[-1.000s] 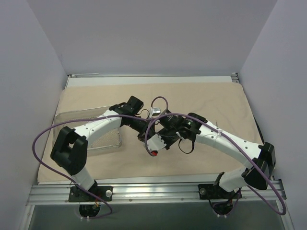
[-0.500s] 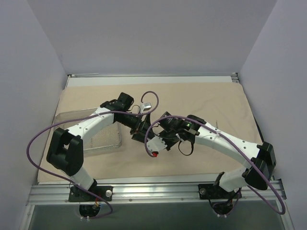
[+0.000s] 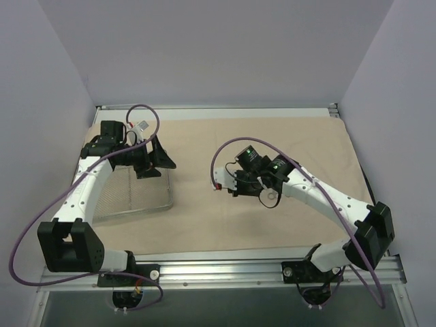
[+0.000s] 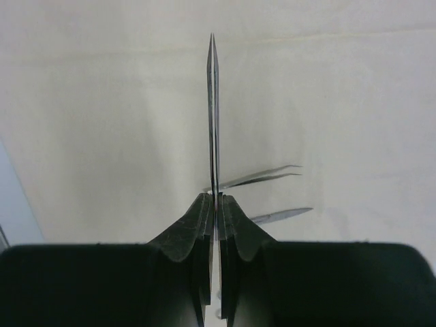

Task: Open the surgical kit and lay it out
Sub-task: Place the medical item in the surgical kit.

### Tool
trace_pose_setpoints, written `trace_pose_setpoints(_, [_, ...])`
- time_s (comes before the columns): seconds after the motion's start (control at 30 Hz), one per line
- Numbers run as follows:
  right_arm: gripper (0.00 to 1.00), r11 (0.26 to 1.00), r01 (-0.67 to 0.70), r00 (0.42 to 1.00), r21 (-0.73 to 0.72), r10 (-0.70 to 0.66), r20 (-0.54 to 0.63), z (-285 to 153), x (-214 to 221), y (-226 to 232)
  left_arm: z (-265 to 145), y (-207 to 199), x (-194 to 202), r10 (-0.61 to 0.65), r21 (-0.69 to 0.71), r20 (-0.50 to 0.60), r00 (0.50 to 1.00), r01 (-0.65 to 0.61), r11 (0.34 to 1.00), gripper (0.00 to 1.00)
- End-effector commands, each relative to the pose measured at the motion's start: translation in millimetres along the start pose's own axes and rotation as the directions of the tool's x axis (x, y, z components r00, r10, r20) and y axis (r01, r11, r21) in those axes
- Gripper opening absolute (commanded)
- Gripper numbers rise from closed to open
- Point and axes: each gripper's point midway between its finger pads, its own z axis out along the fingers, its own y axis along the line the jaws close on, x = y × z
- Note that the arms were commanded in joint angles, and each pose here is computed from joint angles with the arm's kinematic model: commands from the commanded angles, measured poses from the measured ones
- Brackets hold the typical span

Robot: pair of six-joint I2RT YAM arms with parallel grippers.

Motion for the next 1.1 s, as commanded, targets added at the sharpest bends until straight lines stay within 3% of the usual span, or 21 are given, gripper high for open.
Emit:
trace_pose_setpoints(0.0, [0.0, 0.915, -0.404, 0.905, 0.002, 0.399, 0.15, 2, -31, -18, -22, -2, -20, 0.034, -0.073, 0.107, 0.994, -0.026, 0.997, 0.94])
trace_pose_setpoints(0.1, [0.0, 0.81, -0.586, 0.803, -0.009, 0.582, 0.128, 13, -31, -24, -26, -1, -26, 0.052, -0.087, 0.112, 0.992, -0.042, 0.995, 0.94])
trace_pose_setpoints(0.2, [0.0, 0.661, -0.751, 0.66, 0.0, 0.75, 0.047, 35, -23, -26, -22, 2, -27, 0.042, -0.085, 0.094, 0.995, -0.034, 0.996, 0.94])
trace_pose_setpoints(0.23, [0.0, 0.604, -0.796, 0.605, 0.041, 0.796, 0.023, 42, -15, -30, -22, 3, -28, 0.04, -0.085, 0.093, 0.995, -0.032, 0.996, 0.94])
trace_pose_setpoints(0.27, [0.0, 0.502, -0.863, 0.502, 0.055, 0.865, -0.01, 47, -11, -26, -22, 3, -29, 0.037, -0.085, 0.092, 0.995, -0.03, 0.996, 0.94])
trace_pose_setpoints(0.37, [0.0, 0.311, -0.938, 0.309, 0.153, 0.95, -0.042, 67, 7, -27, -22, 7, -32, 0.038, -0.096, 0.094, 0.995, -0.028, 0.995, 0.94])
trace_pose_setpoints(0.47, [0.0, 0.199, -0.954, 0.21, 0.222, 0.977, 0.025, 69, 16, -30, -21, 13, -33, 0.033, -0.113, 0.09, 0.995, -0.022, 0.993, 0.94])
trace_pose_setpoints(0.5, [0.0, 0.126, -0.963, 0.142, 0.238, 0.989, 0.05, 68, 17, -29, -21, 14, -33, 0.031, -0.116, 0.088, 0.996, -0.02, 0.993, 0.94])
trace_pose_setpoints(0.73, [0.0, -0.015, -0.943, 0.024, 0.332, 0.993, 0.113, 68, 40, -25, -13, 23, -34, 0.013, -0.127, 0.062, 0.998, -0.005, 0.992, 0.94])
trace_pose_setpoints(1.07, [0.0, -0.107, -0.89, -0.099, 0.443, 0.994, 0.042, 78, 84, -1, -8, 30, -36, -0.004, -0.136, 0.037, 0.999, 0.009, 0.991, 0.94])
